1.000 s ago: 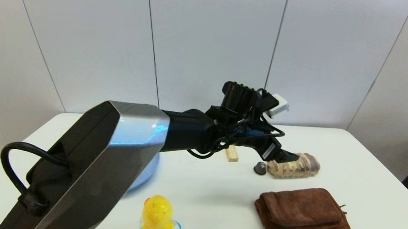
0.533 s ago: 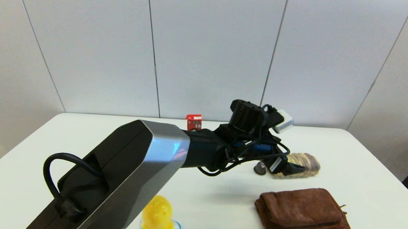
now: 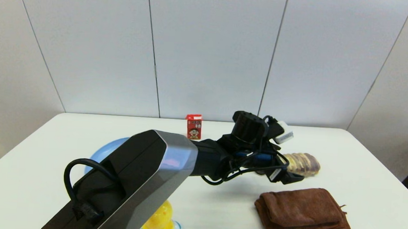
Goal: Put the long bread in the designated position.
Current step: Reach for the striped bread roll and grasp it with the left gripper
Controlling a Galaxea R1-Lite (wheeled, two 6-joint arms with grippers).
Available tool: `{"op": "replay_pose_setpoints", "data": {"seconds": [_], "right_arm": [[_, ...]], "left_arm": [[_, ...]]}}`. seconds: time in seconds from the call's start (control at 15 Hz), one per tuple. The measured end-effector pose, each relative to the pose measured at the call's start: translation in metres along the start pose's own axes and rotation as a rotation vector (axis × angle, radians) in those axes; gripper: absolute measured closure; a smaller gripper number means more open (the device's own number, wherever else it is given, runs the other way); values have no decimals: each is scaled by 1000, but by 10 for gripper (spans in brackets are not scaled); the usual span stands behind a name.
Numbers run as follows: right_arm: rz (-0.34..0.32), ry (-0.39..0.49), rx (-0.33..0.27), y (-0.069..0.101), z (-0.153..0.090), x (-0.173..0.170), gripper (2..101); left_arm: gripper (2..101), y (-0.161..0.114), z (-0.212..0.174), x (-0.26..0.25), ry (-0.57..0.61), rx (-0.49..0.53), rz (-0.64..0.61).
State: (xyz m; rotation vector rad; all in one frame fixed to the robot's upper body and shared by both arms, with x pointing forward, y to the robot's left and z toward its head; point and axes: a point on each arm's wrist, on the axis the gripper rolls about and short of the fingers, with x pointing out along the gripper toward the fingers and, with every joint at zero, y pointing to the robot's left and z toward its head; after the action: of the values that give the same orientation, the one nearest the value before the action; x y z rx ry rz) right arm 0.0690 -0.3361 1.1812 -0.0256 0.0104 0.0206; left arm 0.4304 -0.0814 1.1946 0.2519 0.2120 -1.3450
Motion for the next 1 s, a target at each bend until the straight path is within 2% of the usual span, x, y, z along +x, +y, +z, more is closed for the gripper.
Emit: {"op": "replay_pose_setpoints", "data": {"seconds": [0.53,1.0], "right_arm": [[0,0,0,0,0,0,43],[0,0,0,0,0,0,43]], "left_arm": [[53,2,-1,1,-4,1,10],[53,3,-1,0,13,-16,74]]}}
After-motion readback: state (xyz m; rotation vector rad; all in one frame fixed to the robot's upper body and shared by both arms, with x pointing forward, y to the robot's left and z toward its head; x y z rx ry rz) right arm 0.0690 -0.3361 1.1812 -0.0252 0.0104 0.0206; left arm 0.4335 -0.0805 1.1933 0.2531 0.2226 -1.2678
